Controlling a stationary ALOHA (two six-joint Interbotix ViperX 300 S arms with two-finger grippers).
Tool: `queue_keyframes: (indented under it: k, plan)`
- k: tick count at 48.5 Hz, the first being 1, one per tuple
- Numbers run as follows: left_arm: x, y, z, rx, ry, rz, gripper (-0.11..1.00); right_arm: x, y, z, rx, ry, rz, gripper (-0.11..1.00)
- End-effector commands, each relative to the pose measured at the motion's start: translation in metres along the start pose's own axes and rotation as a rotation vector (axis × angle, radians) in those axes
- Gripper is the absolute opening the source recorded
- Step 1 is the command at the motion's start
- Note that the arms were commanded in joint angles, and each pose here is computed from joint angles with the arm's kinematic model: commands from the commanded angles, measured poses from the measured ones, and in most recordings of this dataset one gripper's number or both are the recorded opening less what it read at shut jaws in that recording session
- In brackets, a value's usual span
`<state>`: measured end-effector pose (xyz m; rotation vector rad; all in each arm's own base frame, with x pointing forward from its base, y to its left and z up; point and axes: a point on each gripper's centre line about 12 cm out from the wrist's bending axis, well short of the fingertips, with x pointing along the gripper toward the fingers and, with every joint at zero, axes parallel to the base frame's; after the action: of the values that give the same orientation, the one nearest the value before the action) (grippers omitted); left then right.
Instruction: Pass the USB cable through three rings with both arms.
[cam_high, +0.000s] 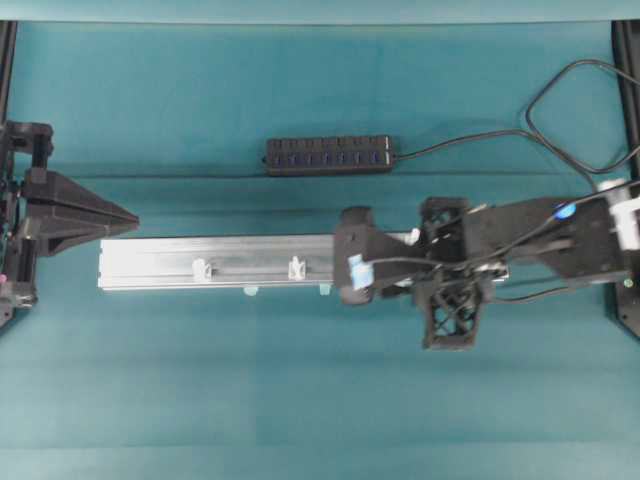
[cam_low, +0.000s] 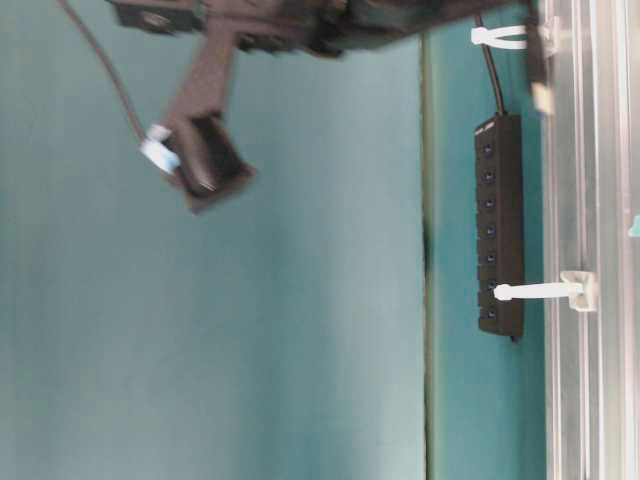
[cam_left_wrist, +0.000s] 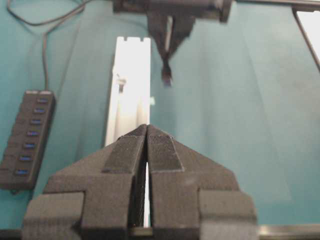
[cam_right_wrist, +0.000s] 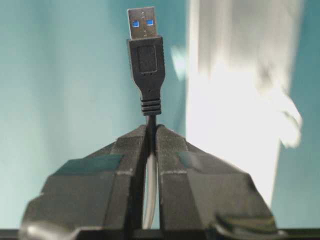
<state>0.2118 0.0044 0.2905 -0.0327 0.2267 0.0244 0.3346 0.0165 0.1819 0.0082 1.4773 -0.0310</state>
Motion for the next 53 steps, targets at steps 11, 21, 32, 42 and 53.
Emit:
queue_keyframes:
  k: [11, 21, 32, 42, 53]
  plan:
    - [0.000, 0.000, 0.014, 0.005, -0.035, -0.001, 0.02, -0.038, -0.019, -0.024, 0.016, 0.016, -0.059, -0.08]
    - [0.000, 0.000, 0.014, 0.004, -0.035, 0.001, 0.02, -0.034, -0.029, -0.042, 0.035, 0.038, -0.076, -0.08]
    - [0.000, 0.000, 0.013, 0.006, -0.028, 0.001, 0.02, -0.029, -0.039, -0.070, 0.035, 0.032, -0.111, -0.08]
    - [0.000, 0.000, 0.011, 0.003, -0.006, 0.002, 0.02, -0.015, -0.044, -0.091, 0.048, 0.011, -0.113, -0.08]
    - [0.000, 0.000, 0.010, 0.003, -0.003, 0.000, 0.02, 0.005, -0.049, -0.094, 0.062, -0.020, -0.106, -0.08]
